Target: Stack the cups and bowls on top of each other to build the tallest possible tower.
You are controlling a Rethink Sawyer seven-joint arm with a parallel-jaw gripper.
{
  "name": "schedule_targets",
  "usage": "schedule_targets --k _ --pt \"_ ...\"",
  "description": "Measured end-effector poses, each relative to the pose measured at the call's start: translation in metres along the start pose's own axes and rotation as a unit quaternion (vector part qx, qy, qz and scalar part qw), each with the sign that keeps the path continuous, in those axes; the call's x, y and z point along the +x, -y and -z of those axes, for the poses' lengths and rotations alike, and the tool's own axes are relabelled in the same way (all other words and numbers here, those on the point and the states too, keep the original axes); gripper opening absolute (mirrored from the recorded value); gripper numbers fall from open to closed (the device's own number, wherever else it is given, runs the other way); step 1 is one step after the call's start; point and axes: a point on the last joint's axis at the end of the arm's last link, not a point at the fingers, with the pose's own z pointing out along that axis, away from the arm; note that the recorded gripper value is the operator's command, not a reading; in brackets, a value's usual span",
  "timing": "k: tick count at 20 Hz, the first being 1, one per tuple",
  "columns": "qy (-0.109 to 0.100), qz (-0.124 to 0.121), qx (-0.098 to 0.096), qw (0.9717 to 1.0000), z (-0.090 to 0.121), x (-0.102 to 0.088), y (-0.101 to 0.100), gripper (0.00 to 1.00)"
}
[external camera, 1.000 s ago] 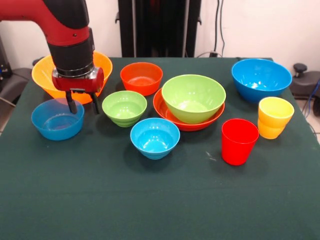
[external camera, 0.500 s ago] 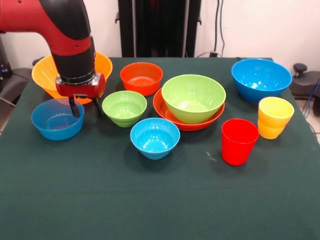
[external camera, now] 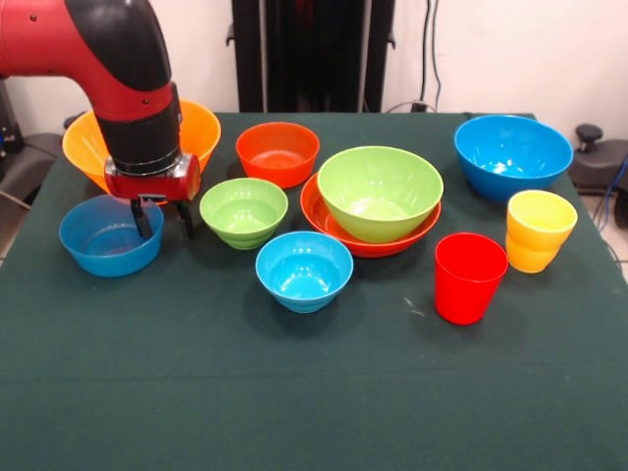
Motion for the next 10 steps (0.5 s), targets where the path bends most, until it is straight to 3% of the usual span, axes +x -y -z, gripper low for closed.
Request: schedule_targets --k 10 --pt "0.002 -0.001 0.000 1.0000 -0.0002 -0.0027 0.0015 1.00"
